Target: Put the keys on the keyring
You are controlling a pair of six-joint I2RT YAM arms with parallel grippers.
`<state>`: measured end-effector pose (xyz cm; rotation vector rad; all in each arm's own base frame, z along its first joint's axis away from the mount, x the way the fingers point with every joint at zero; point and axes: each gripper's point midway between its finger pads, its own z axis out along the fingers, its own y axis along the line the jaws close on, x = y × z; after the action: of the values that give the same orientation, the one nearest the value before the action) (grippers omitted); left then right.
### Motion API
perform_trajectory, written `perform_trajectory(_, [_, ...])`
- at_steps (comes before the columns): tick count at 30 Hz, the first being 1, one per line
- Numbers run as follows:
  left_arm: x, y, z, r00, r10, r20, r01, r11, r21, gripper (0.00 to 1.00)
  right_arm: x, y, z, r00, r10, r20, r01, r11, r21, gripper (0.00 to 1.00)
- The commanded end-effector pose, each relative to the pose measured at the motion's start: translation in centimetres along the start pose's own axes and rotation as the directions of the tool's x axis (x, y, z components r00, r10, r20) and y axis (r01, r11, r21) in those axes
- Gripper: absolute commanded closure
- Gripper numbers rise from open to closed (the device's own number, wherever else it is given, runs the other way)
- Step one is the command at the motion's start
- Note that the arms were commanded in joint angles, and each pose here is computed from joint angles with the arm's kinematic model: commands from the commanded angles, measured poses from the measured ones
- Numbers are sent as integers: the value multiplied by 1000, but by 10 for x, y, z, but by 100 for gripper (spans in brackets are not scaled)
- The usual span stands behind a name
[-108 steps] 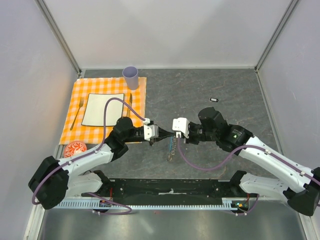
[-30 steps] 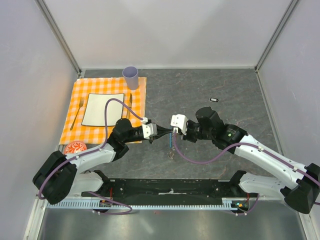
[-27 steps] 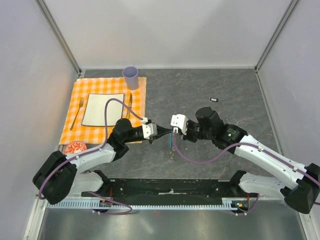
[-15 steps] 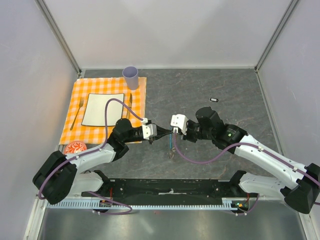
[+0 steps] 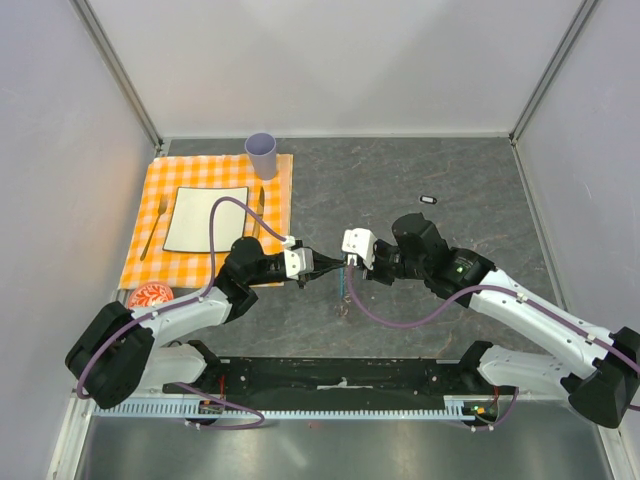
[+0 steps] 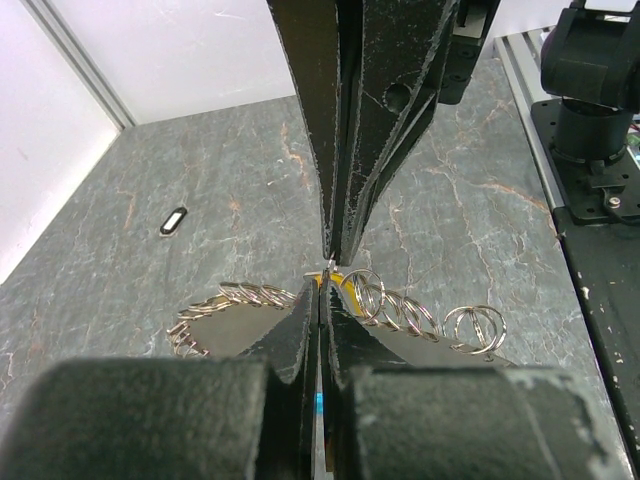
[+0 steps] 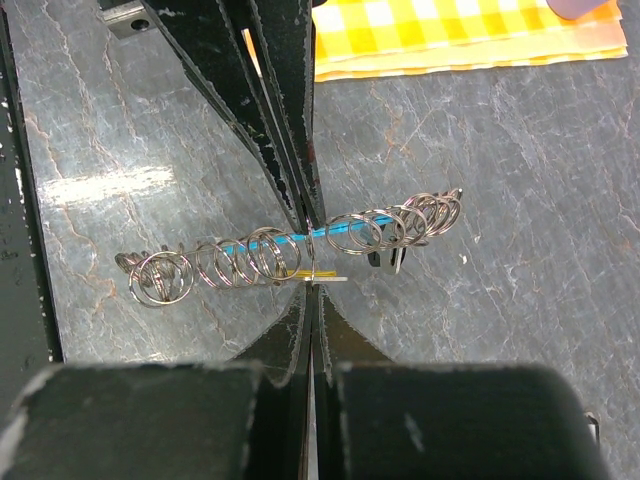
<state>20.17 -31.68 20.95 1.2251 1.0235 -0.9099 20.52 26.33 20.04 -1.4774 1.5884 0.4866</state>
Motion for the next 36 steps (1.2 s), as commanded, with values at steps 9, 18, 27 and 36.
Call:
perform_trajectory(9, [-29, 0, 4, 995, 48, 86, -52, 998, 38, 98, -23, 1, -7, 995, -33, 97, 34, 999, -9, 100])
perform_trajectory(18, [-31, 3, 3, 995, 52, 85, -54, 998, 23, 98, -24, 5, -8, 993, -36, 110, 39, 999, -26, 100])
perform_trajectory(27, [-31, 12, -3, 994, 77, 75, -74, 996, -54, 98, -12, 0, -9, 998, -25, 55, 25, 1000, 8, 100])
perform_trajectory(36, [-31, 14, -3, 994, 79, 78, -74, 995, -69, 98, -10, 0, -7, 999, -25, 46, 25, 1000, 3, 100])
